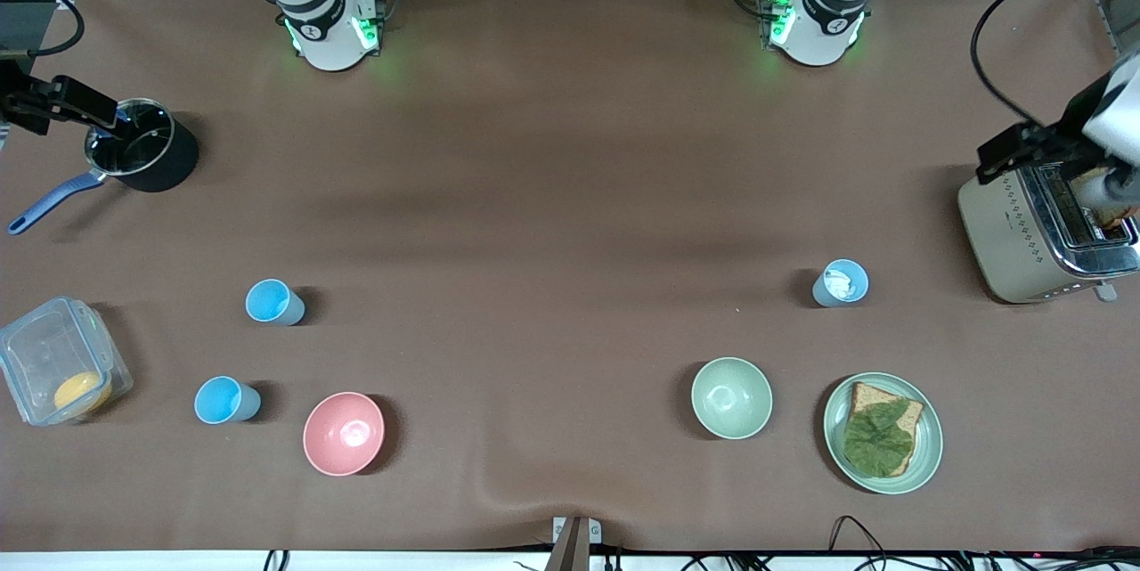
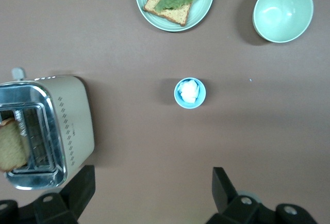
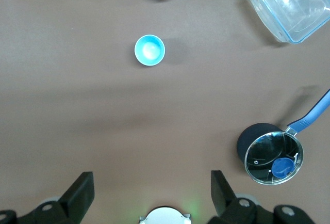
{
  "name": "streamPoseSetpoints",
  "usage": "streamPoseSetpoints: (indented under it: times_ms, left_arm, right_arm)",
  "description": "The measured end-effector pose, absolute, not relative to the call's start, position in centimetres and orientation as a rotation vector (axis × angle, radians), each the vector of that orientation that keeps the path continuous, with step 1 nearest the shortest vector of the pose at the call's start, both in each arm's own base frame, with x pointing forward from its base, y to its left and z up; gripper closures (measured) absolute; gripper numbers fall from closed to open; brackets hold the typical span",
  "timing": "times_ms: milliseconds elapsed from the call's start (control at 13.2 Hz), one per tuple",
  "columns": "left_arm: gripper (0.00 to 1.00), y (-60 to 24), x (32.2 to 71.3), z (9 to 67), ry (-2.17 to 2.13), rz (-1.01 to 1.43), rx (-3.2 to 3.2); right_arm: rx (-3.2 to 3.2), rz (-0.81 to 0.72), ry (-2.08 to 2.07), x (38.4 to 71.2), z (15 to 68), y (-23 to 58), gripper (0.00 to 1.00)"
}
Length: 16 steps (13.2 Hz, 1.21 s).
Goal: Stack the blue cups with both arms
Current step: 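Reach the left gripper toward the blue cup while the right gripper reaches another, then grasp the blue cup with the left gripper while the right gripper grasps another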
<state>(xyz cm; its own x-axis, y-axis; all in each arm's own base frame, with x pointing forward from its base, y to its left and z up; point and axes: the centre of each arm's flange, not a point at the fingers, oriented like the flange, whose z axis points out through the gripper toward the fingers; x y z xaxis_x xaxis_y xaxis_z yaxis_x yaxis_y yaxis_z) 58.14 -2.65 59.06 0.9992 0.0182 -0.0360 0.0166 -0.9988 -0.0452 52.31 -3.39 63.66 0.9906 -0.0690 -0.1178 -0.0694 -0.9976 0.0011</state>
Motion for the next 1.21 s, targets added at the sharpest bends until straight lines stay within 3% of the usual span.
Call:
streamPoseSetpoints:
  times_ms: [303,606,909,1212]
  left_arm:
    - [0.0,-2.9,61.2,49.5,-0.009,-0.002,-3.109]
    - [0.0,-2.8,61.7,38.7,0.0,0.01,-3.121]
    - [0.0,-2.8,61.4,30.8,0.002,0.038,-3.132]
    - [0.0,-2.7,60.7,27.4,0.0,0.115,-3.132]
  right_arm:
    - [-3.126,0.284,0.107,54.5,59.3,-3.2,0.0]
    - [-3.124,0.435,0.138,59.8,47.9,-4.1,0.0]
    - [-3.103,0.55,0.257,62.5,36.2,-9.0,0.0]
    - [-3.026,0.48,0.299,64.0,32.5,-7.8,0.0]
